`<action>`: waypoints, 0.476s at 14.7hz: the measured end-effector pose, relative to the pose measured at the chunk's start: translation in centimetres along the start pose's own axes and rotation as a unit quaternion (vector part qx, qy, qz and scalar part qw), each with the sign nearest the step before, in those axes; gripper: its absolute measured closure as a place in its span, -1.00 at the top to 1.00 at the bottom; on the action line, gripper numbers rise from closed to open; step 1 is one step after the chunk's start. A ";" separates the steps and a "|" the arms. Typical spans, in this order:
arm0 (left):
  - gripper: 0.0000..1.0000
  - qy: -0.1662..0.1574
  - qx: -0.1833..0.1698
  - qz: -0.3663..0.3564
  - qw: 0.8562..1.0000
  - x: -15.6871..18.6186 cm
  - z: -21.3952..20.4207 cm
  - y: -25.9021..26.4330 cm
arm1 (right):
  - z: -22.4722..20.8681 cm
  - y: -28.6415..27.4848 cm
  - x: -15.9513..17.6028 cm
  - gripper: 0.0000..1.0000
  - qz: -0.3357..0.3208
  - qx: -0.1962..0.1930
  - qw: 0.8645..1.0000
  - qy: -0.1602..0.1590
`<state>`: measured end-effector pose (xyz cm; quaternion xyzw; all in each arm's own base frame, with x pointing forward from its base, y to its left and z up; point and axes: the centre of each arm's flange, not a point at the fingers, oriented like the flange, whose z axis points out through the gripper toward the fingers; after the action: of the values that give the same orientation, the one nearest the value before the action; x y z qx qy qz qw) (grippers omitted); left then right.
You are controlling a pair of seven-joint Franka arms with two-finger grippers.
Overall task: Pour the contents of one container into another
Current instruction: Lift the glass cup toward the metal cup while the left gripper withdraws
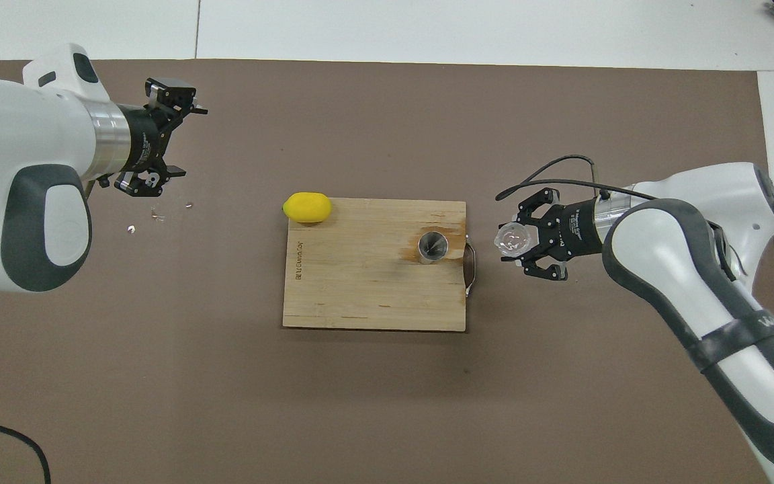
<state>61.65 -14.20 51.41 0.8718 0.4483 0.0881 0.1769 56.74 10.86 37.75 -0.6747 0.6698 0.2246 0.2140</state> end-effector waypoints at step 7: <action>1.00 -0.033 0.105 0.356 0.928 1.4 -0.2 -3.0 | 0.7 -0.9 -8.0 0.01 0.023 -0.001 0.997 0.069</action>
<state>60.12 -11.43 50.38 0.9900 0.1090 0.0688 0.0566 57.60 17.69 41.90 -0.6732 0.6980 0.1829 0.1614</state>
